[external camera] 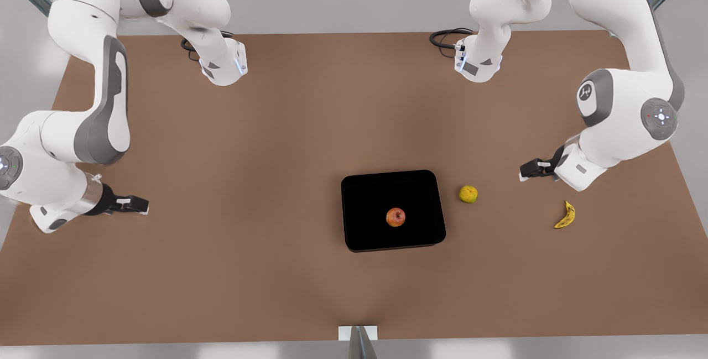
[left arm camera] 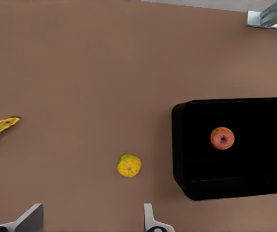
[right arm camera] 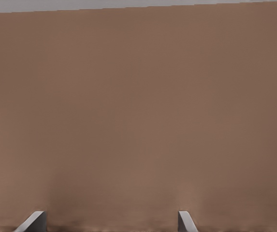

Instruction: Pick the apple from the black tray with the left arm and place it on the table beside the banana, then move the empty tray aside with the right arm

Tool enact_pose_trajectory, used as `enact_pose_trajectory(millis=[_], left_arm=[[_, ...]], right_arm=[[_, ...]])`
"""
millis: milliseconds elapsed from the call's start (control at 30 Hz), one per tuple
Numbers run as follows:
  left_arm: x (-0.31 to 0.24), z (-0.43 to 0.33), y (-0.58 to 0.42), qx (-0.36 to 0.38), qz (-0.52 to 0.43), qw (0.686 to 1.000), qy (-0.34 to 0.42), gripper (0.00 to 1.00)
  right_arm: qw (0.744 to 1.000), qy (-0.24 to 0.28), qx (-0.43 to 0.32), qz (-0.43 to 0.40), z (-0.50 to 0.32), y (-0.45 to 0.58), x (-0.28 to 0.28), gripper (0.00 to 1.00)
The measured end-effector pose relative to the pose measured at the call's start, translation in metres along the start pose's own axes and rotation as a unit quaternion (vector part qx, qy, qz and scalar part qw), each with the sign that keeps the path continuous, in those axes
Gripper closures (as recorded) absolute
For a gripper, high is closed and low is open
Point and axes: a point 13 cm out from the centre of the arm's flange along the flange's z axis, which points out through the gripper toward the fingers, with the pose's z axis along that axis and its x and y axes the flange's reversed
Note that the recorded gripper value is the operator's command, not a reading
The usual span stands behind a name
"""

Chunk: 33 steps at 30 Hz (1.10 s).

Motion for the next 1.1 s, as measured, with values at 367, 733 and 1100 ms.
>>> enact_pose_trajectory(millis=[367,733,1100], left_arm=[[-0.071,0.004,0.066,-0.113,0.113,0.985,-0.061,0.0],[0.021,0.119,-0.291,-0.057,0.249,0.967,-0.019,0.0],[-0.008,0.261,-0.284,-0.063,0.071,0.995,-0.009,0.0]], right_arm=[[1.0,-0.018,-0.012,-0.002,0.065,0.005,-0.011,0.0],[0.997,-0.072,-0.01,0.001,-0.009,0.0,-0.025,0.0],[0.998,-0.061,-0.01,-0.001,-0.007,0.001,-0.02,0.0]])
